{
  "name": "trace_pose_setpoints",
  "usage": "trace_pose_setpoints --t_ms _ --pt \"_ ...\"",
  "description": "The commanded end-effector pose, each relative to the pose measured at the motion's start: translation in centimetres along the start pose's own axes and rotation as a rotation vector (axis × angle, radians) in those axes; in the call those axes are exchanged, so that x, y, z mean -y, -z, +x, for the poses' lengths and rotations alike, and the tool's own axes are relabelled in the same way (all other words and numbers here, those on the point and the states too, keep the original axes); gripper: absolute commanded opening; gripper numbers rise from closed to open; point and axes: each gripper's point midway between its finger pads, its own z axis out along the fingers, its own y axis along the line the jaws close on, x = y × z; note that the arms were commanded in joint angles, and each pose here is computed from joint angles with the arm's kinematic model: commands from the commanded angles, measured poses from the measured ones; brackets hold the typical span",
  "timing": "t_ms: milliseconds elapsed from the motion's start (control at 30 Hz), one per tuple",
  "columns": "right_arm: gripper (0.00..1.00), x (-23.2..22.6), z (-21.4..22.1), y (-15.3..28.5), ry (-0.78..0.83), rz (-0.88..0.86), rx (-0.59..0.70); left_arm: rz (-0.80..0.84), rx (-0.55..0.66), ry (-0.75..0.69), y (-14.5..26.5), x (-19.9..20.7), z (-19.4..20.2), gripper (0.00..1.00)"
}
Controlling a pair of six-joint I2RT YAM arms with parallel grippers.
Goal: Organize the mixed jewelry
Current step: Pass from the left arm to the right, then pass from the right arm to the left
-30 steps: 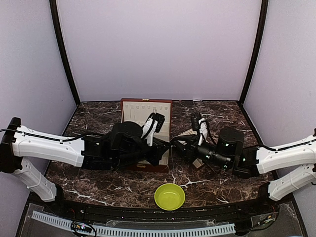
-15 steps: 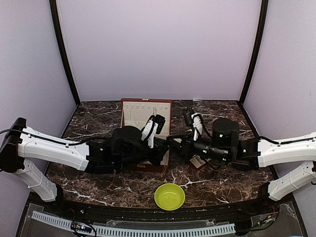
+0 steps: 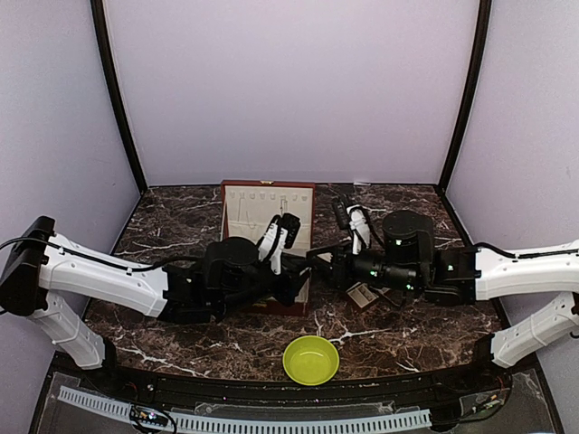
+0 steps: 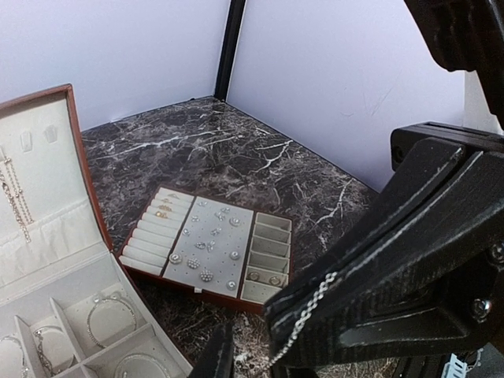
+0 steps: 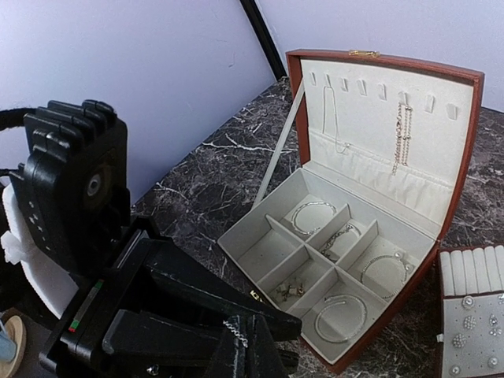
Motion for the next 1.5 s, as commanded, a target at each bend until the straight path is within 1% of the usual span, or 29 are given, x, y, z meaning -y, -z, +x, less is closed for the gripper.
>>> trace_pose_setpoints --t_ms 0,167,300,400,600,867,967,1133,1467 --pt "0.0 -1.2 -3.8 1.2 -0.033 -0.01 0.102 -0.013 -0.032 -0.002 -0.3 -0.6 2.1 0.2" --pt "0.0 -1.3 -4.6 1.9 -0.044 -0.014 0.124 0.005 -0.041 -0.005 -0.7 -0.4 2.9 0.24" --pt "0.0 -1.2 -4.9 2.3 -0.042 -0.002 0.132 0.011 -0.039 0.001 -0.7 -0.4 3.4 0.3" --pt "0.0 -1.2 -5.2 2.8 -0.045 -0.004 0.143 0.007 -0.039 0.001 -0.6 -0.7 4.0 0.3" --pt "0.0 -1.6 -5.9 3.5 -0.051 -0.024 0.163 0.023 -0.046 0.003 -0.8 -0.6 4.7 0.26" --pt "0.0 -2.0 -5.9 3.5 -0.056 -0.046 0.161 0.05 -0.034 0.005 -1.4 0.0 4.7 0.26" --pt "0.0 -2.1 -6.0 3.7 -0.058 -0.054 0.164 0.038 -0.029 0.007 -1.5 -0.2 4.7 0.25" --pt "0.0 -2.3 -6.2 4.1 -0.058 -0.07 0.175 0.004 -0.019 0.023 -1.3 -0.8 4.7 0.18" --pt "0.0 -3.1 -6.3 4.2 -0.056 -0.111 0.175 -0.005 0.003 0.025 -1.8 -0.8 4.3 0.16"
